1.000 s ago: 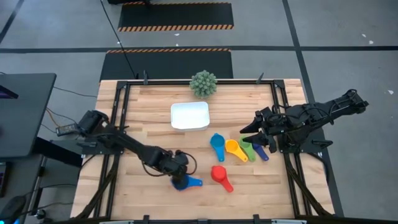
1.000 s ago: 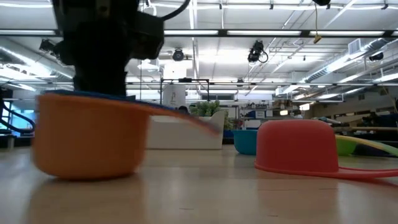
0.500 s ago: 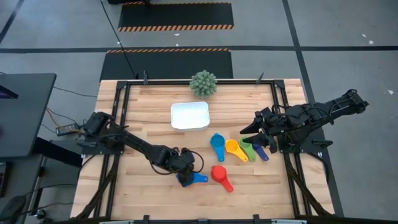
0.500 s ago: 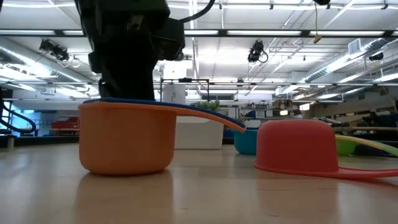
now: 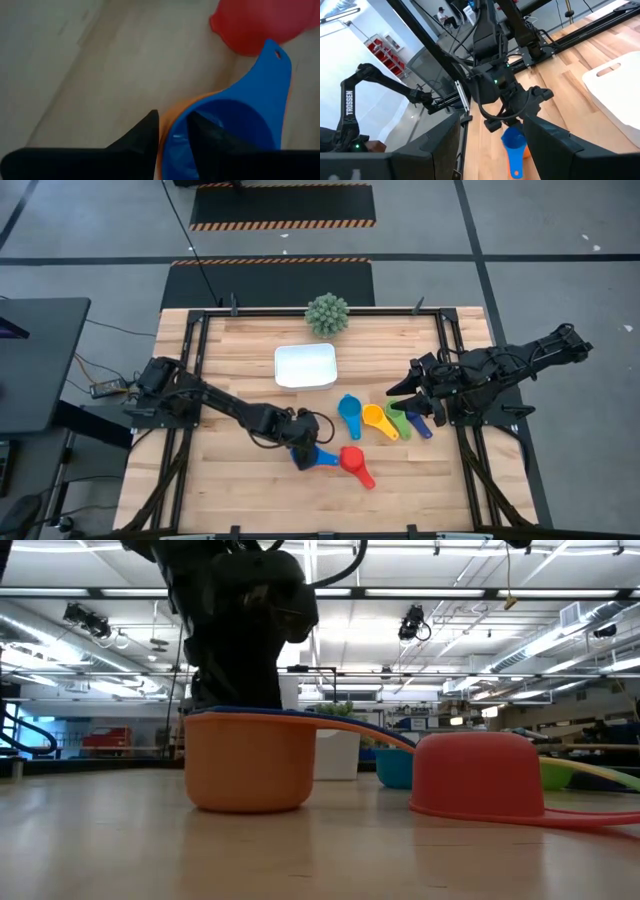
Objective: Nest measuring cups in basket
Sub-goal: Adjust the stacked measuring cups, then stack the red measuring cup into the blue measuring cup
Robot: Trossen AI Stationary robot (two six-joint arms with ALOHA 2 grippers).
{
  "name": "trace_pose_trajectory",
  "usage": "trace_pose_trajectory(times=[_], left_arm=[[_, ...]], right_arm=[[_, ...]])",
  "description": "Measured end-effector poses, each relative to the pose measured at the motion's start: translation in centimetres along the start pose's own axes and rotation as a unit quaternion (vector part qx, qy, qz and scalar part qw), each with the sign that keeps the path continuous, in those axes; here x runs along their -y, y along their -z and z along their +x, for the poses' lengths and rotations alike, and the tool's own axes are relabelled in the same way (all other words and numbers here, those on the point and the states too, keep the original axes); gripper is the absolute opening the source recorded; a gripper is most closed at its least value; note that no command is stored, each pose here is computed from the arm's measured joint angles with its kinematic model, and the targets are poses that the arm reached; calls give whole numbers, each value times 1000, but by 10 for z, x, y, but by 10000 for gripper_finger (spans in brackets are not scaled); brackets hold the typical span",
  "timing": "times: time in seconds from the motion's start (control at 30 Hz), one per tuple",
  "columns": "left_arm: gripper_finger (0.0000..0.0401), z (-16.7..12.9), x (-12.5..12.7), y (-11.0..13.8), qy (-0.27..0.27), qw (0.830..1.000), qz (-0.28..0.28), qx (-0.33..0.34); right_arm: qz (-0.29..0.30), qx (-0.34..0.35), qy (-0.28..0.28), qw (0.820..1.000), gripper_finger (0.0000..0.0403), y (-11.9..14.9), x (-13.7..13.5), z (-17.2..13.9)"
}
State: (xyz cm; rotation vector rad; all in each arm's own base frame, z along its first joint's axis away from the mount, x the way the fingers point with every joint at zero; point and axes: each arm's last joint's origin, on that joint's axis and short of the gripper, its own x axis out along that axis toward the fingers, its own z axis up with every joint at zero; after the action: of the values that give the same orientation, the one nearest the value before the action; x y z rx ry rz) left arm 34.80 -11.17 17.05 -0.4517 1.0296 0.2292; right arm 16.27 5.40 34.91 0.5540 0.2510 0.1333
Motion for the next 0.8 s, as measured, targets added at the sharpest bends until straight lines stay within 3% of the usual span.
trace_pose_trajectory(times=[0.17,0.43,0.8], left_arm=[[107,-12,-1,-3,-6,1000,12,-23],[108,-35,12,-23,3,998,62,5],[108,-69,44,-47,58,995,58,53]], right_arm=[[0,-3,2,1000,224,1,0,0],[6,-29,8,1000,224,5,3,-1],[-51,-206,-3,977,224,50,-6,36]])
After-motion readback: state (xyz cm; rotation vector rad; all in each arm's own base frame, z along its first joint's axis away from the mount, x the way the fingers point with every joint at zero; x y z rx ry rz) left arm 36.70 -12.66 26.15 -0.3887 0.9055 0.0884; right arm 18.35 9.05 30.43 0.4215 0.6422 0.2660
